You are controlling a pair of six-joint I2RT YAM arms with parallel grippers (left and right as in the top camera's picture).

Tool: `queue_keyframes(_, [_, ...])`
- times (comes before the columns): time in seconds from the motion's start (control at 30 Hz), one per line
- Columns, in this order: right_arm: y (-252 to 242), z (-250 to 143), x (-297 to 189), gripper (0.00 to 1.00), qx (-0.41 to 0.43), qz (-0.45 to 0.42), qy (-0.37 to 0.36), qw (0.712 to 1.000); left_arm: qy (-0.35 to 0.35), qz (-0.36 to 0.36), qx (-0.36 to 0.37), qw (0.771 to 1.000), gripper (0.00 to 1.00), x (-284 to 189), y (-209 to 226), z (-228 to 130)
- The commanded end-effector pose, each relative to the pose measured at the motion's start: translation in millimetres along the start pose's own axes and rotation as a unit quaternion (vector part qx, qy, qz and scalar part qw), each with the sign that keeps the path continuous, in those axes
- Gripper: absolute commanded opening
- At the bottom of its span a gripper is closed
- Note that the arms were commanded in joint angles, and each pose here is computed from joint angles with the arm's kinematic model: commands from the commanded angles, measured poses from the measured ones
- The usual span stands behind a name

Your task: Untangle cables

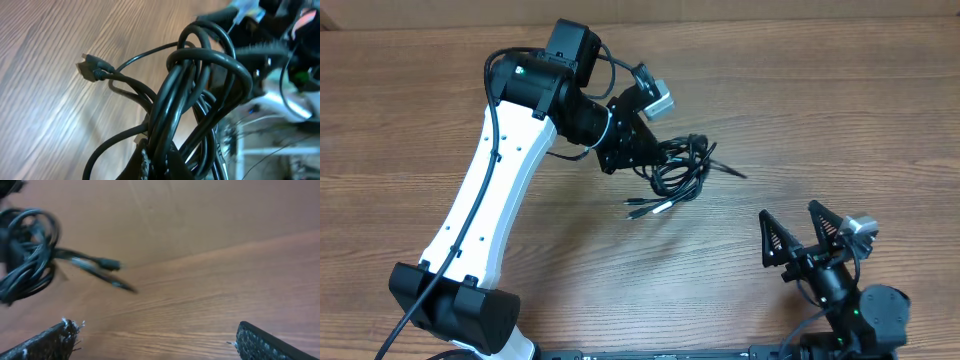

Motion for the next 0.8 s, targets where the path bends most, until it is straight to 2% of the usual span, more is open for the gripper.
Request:
queue_keyframes(0.0, [20.9,13.5,-5.4,1.00,-0.057,0.040,0.013,0.997,-0.063,-0.045,-0.036,0.996,0.04,-10.9,-21.6,18.9])
queue_keyframes(0.23, [60.1,17.8,-17.4,1.00,-0.079,0.172,0.049,0.981,-0.076,-0.081,-0.073,0.991,0.04,-11.8,-31.6,20.4])
queue_keyframes(0.5, [61.0,16.3,-18.0,1.00,-0.078,0.177,0.054,0.980,-0.047,-0.103,-0.098,0.989,0.04,-3.6,-45.4,15.6])
queue_keyframes(0.77, [59.3,13.7,-17.7,1.00,-0.098,0.175,0.057,0.978,-0.015,-0.131,-0.069,0.989,0.04,15.4,-67.2,17.4])
Point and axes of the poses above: each gripper's point midway between its finger pads, its own x axis out along the fingers, its own y axis along the line the jaws close on, z = x × y, the point moved 6 cm from there along -x, back along the fingers, and after that the axes turned 12 degrees about x, right-handed, at the moved point
